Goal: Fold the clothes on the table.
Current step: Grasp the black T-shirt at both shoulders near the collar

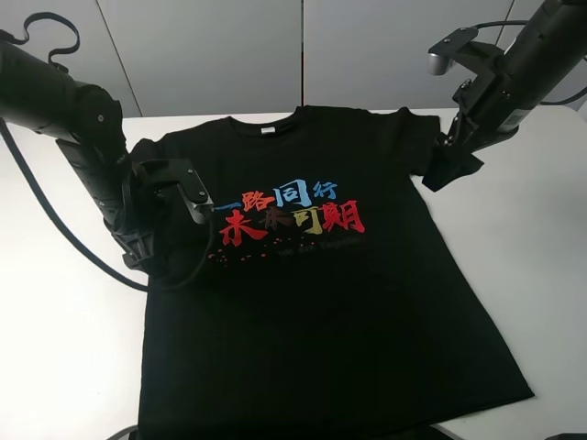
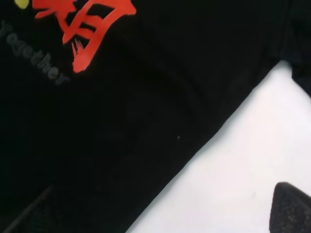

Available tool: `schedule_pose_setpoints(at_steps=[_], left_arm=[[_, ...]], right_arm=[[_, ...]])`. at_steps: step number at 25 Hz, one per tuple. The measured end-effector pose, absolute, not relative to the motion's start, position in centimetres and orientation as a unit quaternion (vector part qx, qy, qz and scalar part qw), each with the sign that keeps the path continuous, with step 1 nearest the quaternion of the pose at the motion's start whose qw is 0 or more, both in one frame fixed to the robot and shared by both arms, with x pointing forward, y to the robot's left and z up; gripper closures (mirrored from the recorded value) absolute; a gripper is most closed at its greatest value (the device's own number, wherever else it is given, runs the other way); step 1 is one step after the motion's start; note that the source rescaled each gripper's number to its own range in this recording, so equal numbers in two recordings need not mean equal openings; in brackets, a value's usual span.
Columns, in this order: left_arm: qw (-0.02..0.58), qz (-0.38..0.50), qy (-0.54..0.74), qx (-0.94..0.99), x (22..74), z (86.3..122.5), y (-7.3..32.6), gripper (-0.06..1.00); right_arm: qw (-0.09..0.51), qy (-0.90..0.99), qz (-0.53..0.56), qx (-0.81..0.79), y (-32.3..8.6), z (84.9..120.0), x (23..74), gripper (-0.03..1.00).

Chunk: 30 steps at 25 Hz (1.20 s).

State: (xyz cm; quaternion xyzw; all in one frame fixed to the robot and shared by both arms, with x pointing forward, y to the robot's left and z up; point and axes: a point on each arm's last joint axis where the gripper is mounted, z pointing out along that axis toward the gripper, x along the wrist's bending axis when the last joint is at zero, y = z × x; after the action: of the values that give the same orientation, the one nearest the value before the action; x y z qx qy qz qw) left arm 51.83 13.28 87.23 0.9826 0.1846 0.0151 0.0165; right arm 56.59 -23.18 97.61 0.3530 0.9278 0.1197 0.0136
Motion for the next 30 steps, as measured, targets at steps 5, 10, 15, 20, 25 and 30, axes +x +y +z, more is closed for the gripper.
schedule_pose_setpoints(at_steps=[5,10,15,20,25,30], left_arm=[[0.024,0.024,0.184,0.982,52.2,87.2,13.0,-0.06],[0.028,0.028,0.176,0.984,53.3,88.8,11.7,-0.06],[0.034,0.038,0.162,0.986,53.8,89.5,10.8,-0.06],[0.003,0.011,0.152,0.988,53.5,87.9,11.0,-0.06],[-0.010,0.012,0.140,0.990,53.6,87.4,11.2,-0.06],[-0.019,0.006,0.136,0.990,53.7,86.8,11.2,-0.06]], right_arm=[[0.015,0.928,0.120,0.353,-23.2,97.6,56.6,0.04],[0.006,0.928,0.115,0.354,-23.2,96.9,56.8,0.04],[0.004,0.928,0.114,0.354,-23.1,96.6,56.9,0.04],[0.007,0.929,0.113,0.353,-23.2,96.6,56.9,0.04],[0.011,0.930,0.109,0.350,-23.3,96.6,57.0,0.04],[0.015,0.930,0.111,0.351,-23.3,96.6,57.0,0.04]])
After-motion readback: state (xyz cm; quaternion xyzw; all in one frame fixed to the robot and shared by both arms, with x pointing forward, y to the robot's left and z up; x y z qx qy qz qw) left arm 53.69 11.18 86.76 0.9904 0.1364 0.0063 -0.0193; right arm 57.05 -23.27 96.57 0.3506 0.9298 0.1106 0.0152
